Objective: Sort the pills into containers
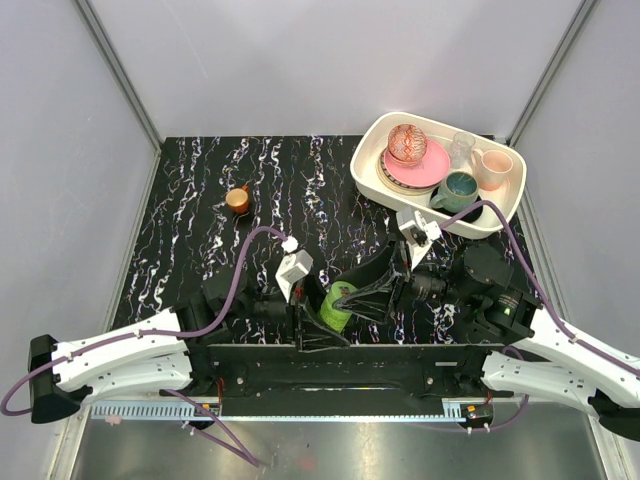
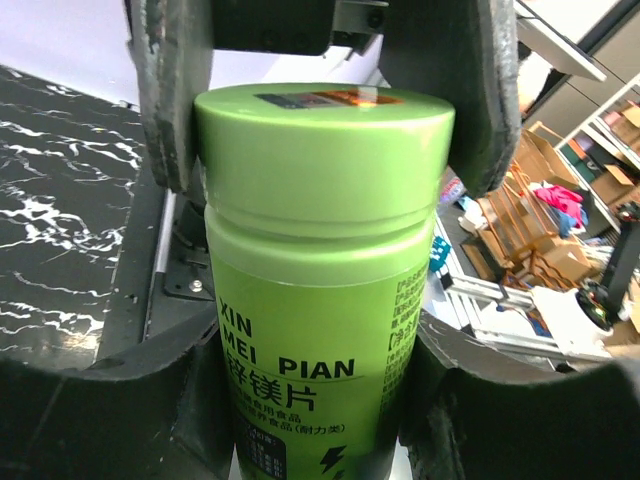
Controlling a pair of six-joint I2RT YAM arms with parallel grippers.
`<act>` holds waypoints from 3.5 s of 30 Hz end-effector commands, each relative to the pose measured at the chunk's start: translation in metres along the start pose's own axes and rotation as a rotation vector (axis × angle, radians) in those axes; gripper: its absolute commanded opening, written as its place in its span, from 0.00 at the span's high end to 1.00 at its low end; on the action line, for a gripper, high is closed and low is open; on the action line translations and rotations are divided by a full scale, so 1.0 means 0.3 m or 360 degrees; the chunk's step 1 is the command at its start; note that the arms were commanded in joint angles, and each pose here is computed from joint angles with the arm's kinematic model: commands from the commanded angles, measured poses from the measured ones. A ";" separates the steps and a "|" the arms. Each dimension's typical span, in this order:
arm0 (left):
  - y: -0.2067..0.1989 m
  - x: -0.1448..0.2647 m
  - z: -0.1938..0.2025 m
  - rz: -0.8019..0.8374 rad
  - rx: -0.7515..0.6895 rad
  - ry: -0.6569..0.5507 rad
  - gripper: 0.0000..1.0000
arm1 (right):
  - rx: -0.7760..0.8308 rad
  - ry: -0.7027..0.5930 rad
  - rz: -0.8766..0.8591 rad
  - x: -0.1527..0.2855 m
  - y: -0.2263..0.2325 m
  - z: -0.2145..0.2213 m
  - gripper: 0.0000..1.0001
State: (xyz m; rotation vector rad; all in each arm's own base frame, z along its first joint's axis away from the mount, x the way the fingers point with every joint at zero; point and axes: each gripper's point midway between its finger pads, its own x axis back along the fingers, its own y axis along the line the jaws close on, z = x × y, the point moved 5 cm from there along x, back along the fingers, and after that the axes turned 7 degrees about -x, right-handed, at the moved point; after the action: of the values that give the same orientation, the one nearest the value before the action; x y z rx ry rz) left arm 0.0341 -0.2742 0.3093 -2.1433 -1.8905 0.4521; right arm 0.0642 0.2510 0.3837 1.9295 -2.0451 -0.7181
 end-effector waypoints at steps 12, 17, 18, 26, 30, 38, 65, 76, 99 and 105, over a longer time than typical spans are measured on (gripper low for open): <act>-0.029 0.011 -0.119 0.0012 -0.0090 -0.0228 1.00 | 0.0153 0.0113 -0.0413 0.066 0.131 0.029 1.00; -0.024 0.009 -0.116 0.0001 -0.0088 -0.0222 1.00 | 0.0099 0.0125 -0.0404 0.044 0.127 0.025 0.80; -0.023 0.010 -0.116 -0.0004 -0.0087 -0.0222 1.00 | 0.0087 0.0113 -0.0384 0.036 0.122 0.019 0.59; -0.002 0.010 -0.112 -0.0088 -0.0082 -0.0199 1.00 | -0.0073 -0.0059 -0.0051 -0.004 0.052 -0.042 0.24; 0.007 0.012 -0.110 -0.0119 -0.0083 -0.0197 1.00 | -0.0104 -0.0152 0.0108 -0.004 0.028 -0.087 0.23; 0.043 0.006 -0.106 -0.0237 -0.0083 -0.0158 1.00 | -0.0273 -0.0284 0.0743 0.032 -0.105 -0.133 0.23; 0.165 0.008 -0.093 -0.0637 -0.0028 -0.0170 1.00 | -0.0723 -0.0289 0.1009 -0.013 -0.170 -0.092 0.28; 0.167 0.000 -0.101 -0.0635 -0.0029 -0.0174 1.00 | -0.0719 -0.0208 0.0985 -0.025 -0.171 -0.060 0.32; 0.051 0.004 -0.104 -0.0223 -0.0053 -0.0291 1.00 | 0.0005 0.0062 0.0131 0.047 0.024 -0.020 1.00; 0.012 -0.007 -0.107 -0.0071 -0.0072 -0.0257 1.00 | 0.0073 0.0061 -0.0186 0.056 0.092 0.000 1.00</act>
State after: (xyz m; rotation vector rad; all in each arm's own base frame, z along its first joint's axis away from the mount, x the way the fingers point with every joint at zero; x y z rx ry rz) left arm 0.0479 -0.2778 0.3017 -2.0510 -2.0089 0.4484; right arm 0.0752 0.2391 0.3795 1.6950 -2.1562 -0.7279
